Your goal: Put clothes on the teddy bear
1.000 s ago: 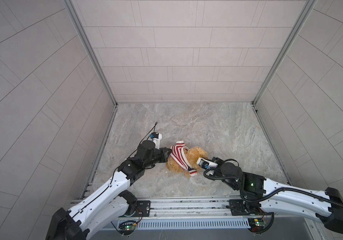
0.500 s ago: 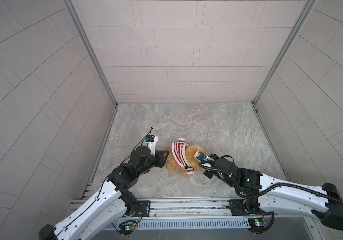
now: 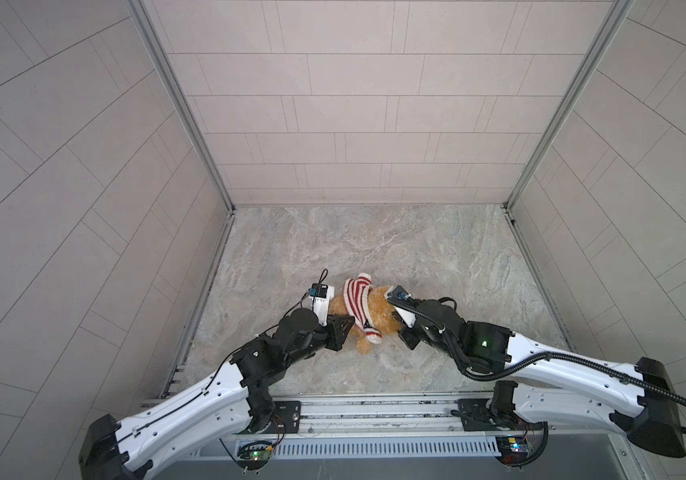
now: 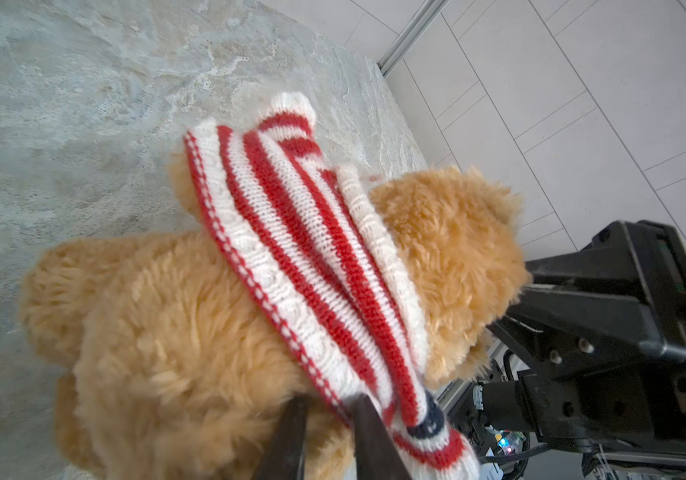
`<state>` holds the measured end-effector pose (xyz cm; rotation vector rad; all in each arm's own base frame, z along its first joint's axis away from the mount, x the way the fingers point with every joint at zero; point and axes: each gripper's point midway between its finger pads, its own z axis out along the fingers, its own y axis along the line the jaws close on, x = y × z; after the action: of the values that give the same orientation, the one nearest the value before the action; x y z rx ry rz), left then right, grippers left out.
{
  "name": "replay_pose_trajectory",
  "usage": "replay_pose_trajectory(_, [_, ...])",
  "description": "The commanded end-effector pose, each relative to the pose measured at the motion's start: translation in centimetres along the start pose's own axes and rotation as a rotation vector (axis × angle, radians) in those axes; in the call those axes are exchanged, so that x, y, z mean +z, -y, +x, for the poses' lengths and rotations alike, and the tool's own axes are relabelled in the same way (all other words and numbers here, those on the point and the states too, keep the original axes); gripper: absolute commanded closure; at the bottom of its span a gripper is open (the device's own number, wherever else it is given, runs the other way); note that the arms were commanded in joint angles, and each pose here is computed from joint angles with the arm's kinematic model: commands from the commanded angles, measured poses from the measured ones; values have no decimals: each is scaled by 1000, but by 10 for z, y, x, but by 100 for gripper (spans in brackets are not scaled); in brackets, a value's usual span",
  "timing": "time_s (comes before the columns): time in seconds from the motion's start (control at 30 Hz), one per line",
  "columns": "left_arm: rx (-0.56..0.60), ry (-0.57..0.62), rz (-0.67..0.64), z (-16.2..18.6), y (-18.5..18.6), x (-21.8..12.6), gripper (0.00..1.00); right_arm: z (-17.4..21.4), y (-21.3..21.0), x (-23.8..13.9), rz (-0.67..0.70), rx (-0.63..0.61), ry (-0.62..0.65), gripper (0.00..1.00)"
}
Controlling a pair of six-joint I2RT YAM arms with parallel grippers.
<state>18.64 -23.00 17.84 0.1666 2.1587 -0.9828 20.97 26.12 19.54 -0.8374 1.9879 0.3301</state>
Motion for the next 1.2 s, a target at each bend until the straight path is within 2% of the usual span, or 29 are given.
replay_pose_trajectory(0.0, [-29, 10, 42, 2, 7, 8, 75, -20, -6, -4, -38, 73, 51, 100])
replay_pose_trajectory(0.4, [-16, -41, 76, 14, 28, 29, 78, -16, -2, -2, -19, 95, 50, 100])
replay_pose_trajectory(0.63, [-19, -57, 41, 19, 21, 33, 98, -11, 8, -5, 0, 127, 59, 100])
replay_pose_trajectory(0.9, [6, -103, -41, 31, -15, 20, 100, 1, 34, -13, 17, 234, 71, 100])
replay_pose_trajectory(1.17, [-6, -181, -114, 63, -56, 18, 100, 20, 59, -16, 84, 346, 84, 100])
